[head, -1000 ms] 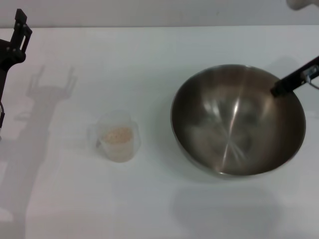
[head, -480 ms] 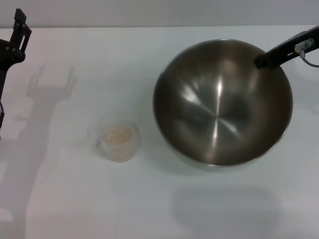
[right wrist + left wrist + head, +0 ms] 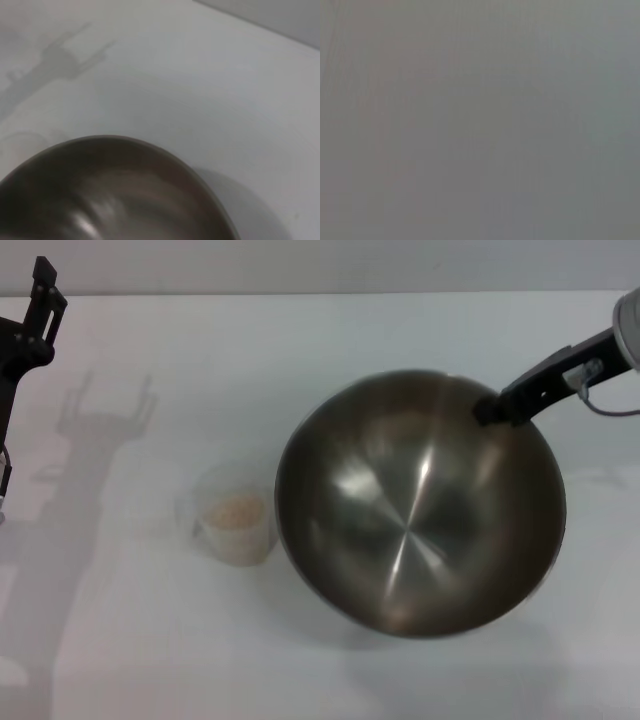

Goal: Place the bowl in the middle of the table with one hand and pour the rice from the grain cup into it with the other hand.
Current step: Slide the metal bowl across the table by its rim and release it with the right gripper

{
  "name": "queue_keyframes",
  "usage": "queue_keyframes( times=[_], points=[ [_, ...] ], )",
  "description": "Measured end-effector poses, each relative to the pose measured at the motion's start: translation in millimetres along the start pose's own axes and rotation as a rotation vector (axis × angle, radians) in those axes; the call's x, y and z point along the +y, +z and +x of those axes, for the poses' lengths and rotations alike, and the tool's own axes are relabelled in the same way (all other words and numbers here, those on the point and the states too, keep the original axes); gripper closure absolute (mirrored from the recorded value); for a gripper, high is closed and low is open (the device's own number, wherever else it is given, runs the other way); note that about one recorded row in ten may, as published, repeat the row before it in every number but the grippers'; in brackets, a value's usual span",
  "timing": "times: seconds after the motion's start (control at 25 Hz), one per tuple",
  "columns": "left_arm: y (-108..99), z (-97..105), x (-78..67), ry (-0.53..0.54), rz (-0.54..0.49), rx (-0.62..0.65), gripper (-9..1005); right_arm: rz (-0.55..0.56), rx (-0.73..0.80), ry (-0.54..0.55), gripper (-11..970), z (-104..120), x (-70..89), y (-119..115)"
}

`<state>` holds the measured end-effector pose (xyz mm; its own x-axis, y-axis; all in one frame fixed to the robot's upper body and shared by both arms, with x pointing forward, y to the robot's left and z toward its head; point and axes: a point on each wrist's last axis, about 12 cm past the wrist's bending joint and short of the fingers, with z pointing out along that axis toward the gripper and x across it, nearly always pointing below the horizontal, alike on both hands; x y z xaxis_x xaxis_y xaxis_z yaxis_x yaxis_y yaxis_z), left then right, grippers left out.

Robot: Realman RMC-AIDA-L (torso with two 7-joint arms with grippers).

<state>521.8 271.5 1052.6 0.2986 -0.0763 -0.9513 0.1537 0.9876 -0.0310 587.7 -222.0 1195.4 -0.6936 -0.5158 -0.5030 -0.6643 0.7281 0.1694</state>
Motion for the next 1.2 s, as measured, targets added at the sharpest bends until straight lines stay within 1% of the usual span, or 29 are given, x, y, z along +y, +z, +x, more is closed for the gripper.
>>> queue_keyframes(
  times=[0.28,0.52,0.68,1.08,1.2],
  points=[
    [-4.1,0.1,0.7,-0.001,-0.003,0.000,239,-0.048,0.059,0.037,915,5.7,-1.6,18.4],
    [-8.1,0.2,2.2,-0.002,-0.009,-0.001,239,-0.055,0.068,0.044,909,5.7,-1.4,23.2],
    [-9.3,0.4,2.5,-0.003,-0.010,0.000,239,-0.074,0.095,0.054,904,7.2,-0.4,31.0],
    [-13.9,-0.3,2.2,-0.006,-0.010,-0.008,240,-0.081,0.107,0.064,894,9.2,-0.5,35.3],
    [-14.7,-0.2,2.0,-0.006,-0.008,-0.008,240,-0.075,0.099,0.059,822,8.6,-0.7,33.3]
  ],
)
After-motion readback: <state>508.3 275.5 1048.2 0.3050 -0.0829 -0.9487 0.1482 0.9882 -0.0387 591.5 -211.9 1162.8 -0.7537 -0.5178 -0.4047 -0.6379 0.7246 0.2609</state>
